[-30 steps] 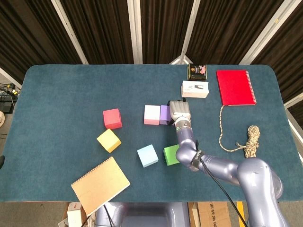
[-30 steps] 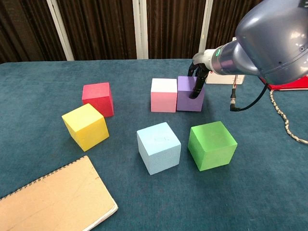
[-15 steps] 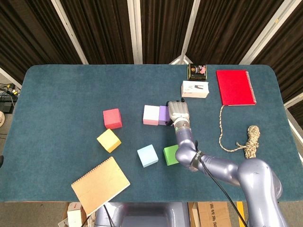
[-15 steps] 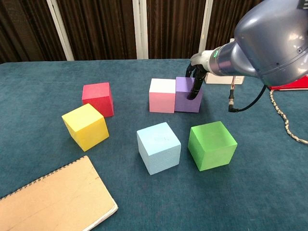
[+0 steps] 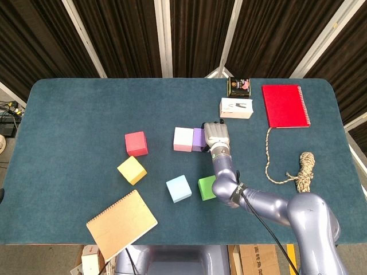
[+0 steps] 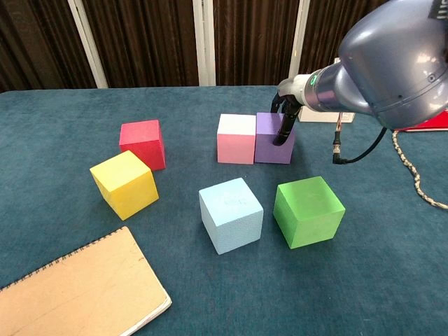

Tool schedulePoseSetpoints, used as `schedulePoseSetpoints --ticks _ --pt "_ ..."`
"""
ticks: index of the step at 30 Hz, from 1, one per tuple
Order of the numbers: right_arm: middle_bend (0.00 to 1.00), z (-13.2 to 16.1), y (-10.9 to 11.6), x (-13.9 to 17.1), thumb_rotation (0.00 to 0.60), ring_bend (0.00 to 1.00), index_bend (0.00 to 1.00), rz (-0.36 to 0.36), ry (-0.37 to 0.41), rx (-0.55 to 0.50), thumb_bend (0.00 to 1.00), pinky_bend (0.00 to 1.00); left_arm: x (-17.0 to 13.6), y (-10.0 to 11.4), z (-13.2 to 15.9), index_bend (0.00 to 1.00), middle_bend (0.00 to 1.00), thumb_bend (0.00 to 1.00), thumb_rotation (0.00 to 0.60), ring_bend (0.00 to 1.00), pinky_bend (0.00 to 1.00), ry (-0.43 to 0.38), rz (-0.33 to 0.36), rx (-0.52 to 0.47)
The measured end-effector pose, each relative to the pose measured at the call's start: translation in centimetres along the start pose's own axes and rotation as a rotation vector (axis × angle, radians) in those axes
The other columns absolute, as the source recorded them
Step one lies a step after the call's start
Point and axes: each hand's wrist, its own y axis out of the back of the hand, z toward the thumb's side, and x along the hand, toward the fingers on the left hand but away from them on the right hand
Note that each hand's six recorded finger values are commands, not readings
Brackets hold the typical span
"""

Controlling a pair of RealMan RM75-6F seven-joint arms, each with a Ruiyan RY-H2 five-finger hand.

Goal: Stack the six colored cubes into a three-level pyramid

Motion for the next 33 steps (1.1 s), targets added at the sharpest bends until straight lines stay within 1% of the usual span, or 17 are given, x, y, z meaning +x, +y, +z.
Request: schedulePoseSetpoints --ticks 17,33 --pt "0.35 -0.03 -0.22 0.13 0.6 0.19 0.39 0.012 -0.005 0.008 0.43 0.0 -0.03 0.05 0.0 0.09 0.0 0.36 0.6 0.0 0.03 -0.001 0.002 -0.001" --pt "0.34 0.0 -0.31 -0.13 0.6 0.18 0.39 0.012 -0.004 -0.007 0.43 0.0 -0.07 0.13 -0.06 0.09 0.0 0.36 0.6 0.0 0.03 0.001 0.004 -0.001"
